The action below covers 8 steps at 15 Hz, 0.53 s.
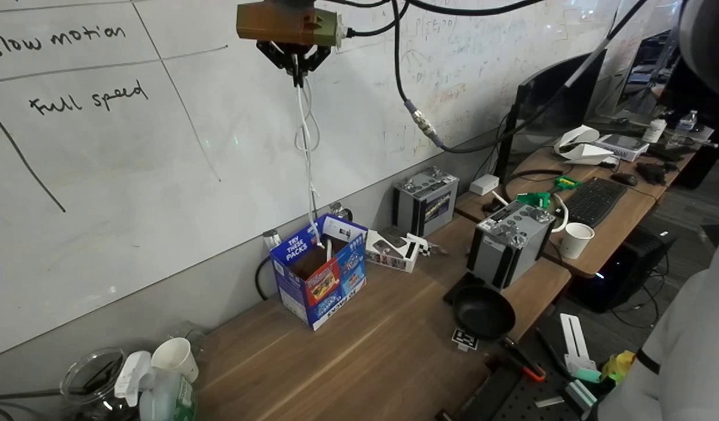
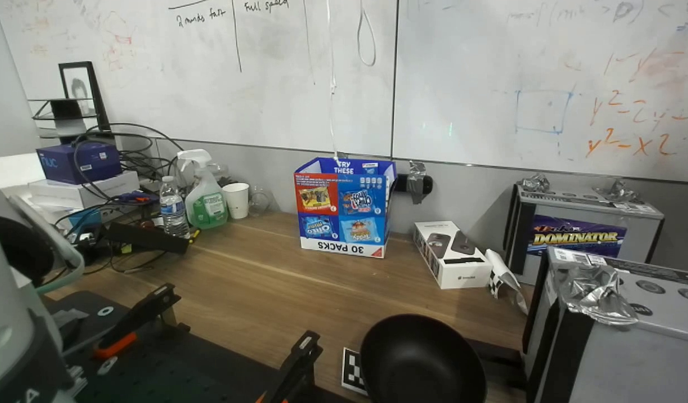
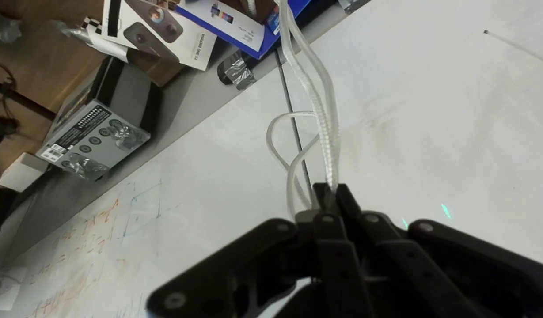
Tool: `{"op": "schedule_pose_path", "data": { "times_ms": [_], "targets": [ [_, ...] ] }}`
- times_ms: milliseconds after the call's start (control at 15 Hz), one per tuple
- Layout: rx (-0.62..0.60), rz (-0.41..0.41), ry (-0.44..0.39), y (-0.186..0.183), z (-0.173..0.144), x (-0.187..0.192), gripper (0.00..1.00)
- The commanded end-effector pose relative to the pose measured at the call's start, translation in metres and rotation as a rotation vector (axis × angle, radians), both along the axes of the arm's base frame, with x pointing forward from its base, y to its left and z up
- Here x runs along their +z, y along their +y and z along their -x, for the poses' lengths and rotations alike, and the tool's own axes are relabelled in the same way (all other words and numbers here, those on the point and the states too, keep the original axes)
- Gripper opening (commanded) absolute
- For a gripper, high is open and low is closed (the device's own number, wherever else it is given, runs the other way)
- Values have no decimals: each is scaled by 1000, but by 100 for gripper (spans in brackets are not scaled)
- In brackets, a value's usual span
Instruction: Pick up the white ropes from the table and put them in the box
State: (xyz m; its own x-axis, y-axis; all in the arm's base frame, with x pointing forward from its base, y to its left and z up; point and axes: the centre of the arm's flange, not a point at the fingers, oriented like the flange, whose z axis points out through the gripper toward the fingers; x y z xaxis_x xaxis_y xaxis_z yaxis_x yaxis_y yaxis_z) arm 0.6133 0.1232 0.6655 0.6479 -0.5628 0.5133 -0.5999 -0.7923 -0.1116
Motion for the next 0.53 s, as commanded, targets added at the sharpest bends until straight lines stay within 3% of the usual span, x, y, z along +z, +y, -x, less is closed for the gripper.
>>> {"op": "schedule_pose_path", "data": {
  "times_ms": [0, 467],
  "targets": [
    [-14, -38, -20, 2, -54, -19, 1],
    [-32, -74, 60, -17, -93, -103, 1]
  ]
}}
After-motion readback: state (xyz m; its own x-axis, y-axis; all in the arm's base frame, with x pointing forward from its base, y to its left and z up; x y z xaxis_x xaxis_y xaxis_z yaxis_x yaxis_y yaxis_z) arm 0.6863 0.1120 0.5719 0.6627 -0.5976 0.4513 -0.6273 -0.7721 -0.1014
